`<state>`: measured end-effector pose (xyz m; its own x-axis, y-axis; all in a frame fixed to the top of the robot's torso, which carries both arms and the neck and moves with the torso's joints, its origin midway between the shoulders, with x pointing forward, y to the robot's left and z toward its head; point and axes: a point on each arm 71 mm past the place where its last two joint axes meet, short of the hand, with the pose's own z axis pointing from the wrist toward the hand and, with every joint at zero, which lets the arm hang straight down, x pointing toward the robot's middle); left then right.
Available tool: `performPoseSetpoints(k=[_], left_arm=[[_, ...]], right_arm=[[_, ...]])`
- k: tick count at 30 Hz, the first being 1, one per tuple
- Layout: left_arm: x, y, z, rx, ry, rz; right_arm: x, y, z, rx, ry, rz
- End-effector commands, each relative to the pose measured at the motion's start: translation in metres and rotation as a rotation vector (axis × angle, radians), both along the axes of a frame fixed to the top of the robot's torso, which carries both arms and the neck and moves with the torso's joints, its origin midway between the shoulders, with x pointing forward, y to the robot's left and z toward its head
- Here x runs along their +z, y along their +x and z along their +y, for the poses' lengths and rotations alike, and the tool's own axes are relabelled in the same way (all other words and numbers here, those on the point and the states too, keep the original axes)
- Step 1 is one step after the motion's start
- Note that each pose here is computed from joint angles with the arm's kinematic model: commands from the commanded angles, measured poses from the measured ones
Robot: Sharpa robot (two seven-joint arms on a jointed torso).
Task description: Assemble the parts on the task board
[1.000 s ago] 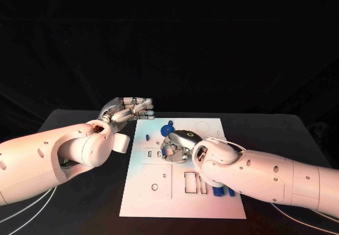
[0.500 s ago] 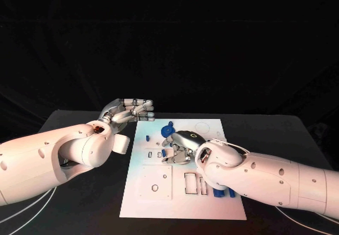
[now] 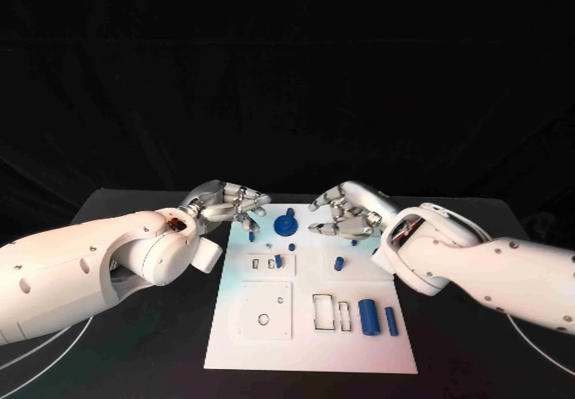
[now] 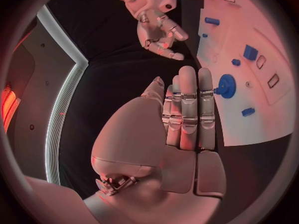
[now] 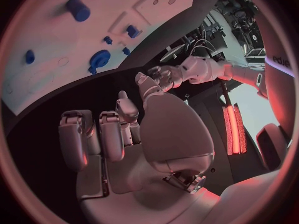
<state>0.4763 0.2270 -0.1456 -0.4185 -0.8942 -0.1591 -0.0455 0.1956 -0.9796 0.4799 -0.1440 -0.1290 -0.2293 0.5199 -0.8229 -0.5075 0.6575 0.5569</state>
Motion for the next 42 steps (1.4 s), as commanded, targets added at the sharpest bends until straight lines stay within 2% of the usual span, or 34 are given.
performPoseSetpoints(k=[1, 2, 7, 10, 14, 20, 27, 42], left_arm=[[-0.0139, 0.0001, -0.007, -0.123, 0.300, 0.054], [-0.0149, 0.0007, -0.008, -0.127, 0.323, 0.054], [-0.0242, 0.0087, -0.008, -0.149, 0.587, 0.043], [-0.0290, 0.0110, -0.009, -0.157, 0.699, 0.069], [-0.0325, 0.0124, -0.012, -0.159, 0.796, 0.108], [-0.0323, 0.0194, -0.022, -0.129, 0.889, 0.148], [-0.0307, 0.0257, -0.031, -0.110, 0.944, 0.177], [-0.0328, 0.0298, -0.047, -0.150, 0.976, 0.203]], right_arm=[[0.003, 0.001, -0.017, -0.005, 0.139, 0.131], [0.004, 0.002, -0.020, -0.011, 0.143, 0.133], [0.009, 0.003, -0.046, -0.068, 0.171, 0.145], [0.010, 0.003, -0.058, -0.096, 0.172, 0.146], [0.010, 0.004, -0.067, -0.124, 0.168, 0.145], [0.010, 0.005, -0.073, -0.144, 0.156, 0.143], [0.010, 0.006, -0.074, -0.149, 0.145, 0.141], [0.009, 0.007, -0.073, -0.151, 0.138, 0.141]])
